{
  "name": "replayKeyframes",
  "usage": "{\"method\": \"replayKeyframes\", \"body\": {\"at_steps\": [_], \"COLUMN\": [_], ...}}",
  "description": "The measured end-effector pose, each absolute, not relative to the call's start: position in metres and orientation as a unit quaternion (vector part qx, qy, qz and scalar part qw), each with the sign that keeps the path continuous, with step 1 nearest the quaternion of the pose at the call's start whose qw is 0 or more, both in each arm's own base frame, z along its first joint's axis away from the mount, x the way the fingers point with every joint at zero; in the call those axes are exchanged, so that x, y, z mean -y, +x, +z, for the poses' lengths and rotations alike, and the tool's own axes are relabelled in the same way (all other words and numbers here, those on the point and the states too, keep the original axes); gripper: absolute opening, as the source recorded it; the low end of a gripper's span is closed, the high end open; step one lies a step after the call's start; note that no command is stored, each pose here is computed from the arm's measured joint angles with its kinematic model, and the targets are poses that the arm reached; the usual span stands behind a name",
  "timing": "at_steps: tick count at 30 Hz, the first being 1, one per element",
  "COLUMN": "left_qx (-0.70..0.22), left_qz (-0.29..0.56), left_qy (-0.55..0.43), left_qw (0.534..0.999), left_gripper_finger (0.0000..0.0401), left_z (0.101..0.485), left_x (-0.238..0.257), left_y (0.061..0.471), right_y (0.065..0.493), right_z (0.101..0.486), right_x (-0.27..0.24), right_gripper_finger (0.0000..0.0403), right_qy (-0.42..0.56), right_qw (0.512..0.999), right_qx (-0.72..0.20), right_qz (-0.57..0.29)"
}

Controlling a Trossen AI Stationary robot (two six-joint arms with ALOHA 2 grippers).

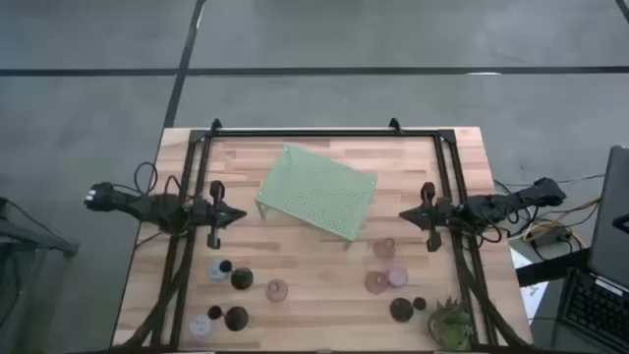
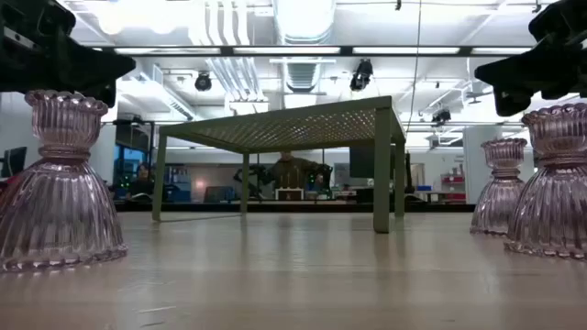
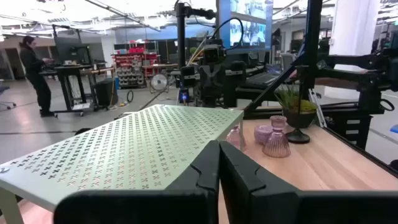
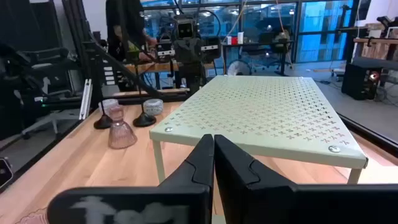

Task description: Pick & Place candle stick holders

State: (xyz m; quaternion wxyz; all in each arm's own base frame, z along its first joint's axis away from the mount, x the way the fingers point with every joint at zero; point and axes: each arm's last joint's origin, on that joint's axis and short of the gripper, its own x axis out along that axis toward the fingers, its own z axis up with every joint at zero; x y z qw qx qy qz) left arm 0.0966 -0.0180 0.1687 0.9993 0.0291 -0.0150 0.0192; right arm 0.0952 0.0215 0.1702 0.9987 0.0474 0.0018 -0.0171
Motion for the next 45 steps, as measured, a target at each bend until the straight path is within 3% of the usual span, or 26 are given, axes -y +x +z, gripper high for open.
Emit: {"method": "replayKeyframes", "body": {"at_steps": [27, 33, 37, 39, 45], "left_qx": [0.015, 0.015, 0.015, 0.015, 0.015], "left_qz": [0.019, 0.019, 0.019, 0.019, 0.019], "left_qy": [0.029, 0.029, 0.029, 0.029, 0.029], "left_qw": [0.999, 0.999, 0.999, 0.999, 0.999], "left_gripper_finger": [0.0012, 0.0012, 0.0012, 0.0012, 0.0012], "left_z": [0.169, 0.169, 0.169, 0.169, 0.169], "left_x": [0.018, 0.018, 0.018, 0.018, 0.018], "left_y": [0.097, 0.097, 0.097, 0.097, 0.097], "right_y": [0.095, 0.095, 0.095, 0.095, 0.094], "right_z": [0.17, 0.171, 0.173, 0.177, 0.187], "right_x": [-0.021, -0.019, -0.018, -0.018, -0.018], "right_gripper_finger": [0.0008, 0.0008, 0.0008, 0.0008, 0.0008], "right_qy": [0.045, -0.14, -0.177, -0.15, 0.055], "right_qw": [0.999, 0.989, 0.982, 0.985, 0.992], "right_qx": [-0.002, -0.008, -0.001, 0.016, 0.083], "right_qz": [-0.017, -0.051, -0.07, -0.078, -0.074]}}
